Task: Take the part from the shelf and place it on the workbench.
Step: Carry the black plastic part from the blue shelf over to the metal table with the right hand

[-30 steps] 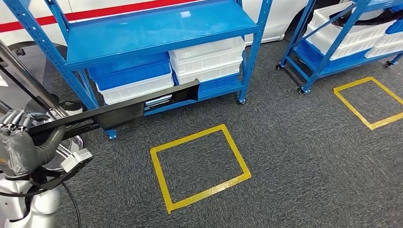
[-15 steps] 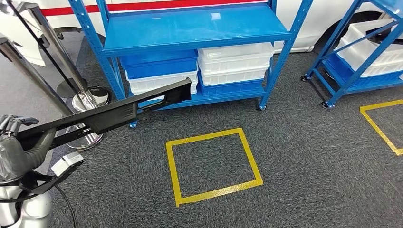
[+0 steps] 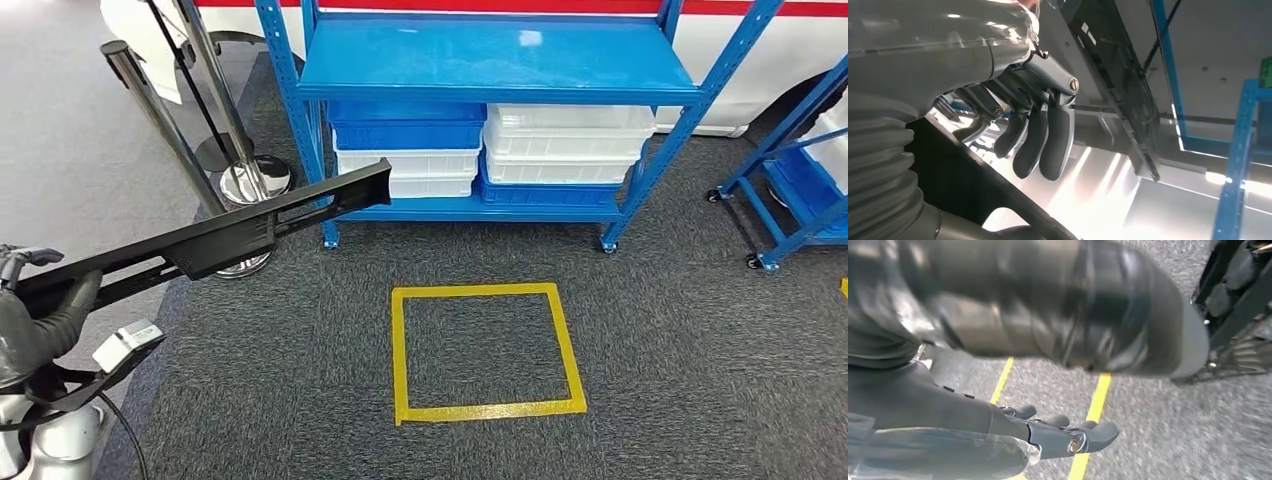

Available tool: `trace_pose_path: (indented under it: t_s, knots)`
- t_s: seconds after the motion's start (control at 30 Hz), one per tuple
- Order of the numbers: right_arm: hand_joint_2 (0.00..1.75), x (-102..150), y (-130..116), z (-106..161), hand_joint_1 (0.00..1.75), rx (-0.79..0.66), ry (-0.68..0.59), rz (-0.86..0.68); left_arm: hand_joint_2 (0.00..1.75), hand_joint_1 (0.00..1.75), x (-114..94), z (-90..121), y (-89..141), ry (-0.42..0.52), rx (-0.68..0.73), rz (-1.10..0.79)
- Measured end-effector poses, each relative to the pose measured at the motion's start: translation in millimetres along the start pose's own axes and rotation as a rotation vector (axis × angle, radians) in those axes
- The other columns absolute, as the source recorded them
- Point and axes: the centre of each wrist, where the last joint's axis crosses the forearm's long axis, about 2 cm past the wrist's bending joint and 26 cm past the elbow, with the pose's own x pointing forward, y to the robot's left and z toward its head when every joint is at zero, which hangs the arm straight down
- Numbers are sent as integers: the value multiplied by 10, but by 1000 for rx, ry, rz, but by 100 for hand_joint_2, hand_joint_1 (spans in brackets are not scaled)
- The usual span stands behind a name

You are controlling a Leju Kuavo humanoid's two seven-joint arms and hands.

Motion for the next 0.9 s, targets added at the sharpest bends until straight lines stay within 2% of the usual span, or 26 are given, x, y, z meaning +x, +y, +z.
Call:
trace_pose_path:
  t_s: [0.63, 0.9]
  knots:
    - [0, 103, -21, -3, 0, 18, -12, 22, 175, 175, 4, -261, -12, -4, 39, 8]
    - [0, 97, -37, 5, 0, 17, -7, 27, 175, 175, 36, -292, -48, -13, 33, 23]
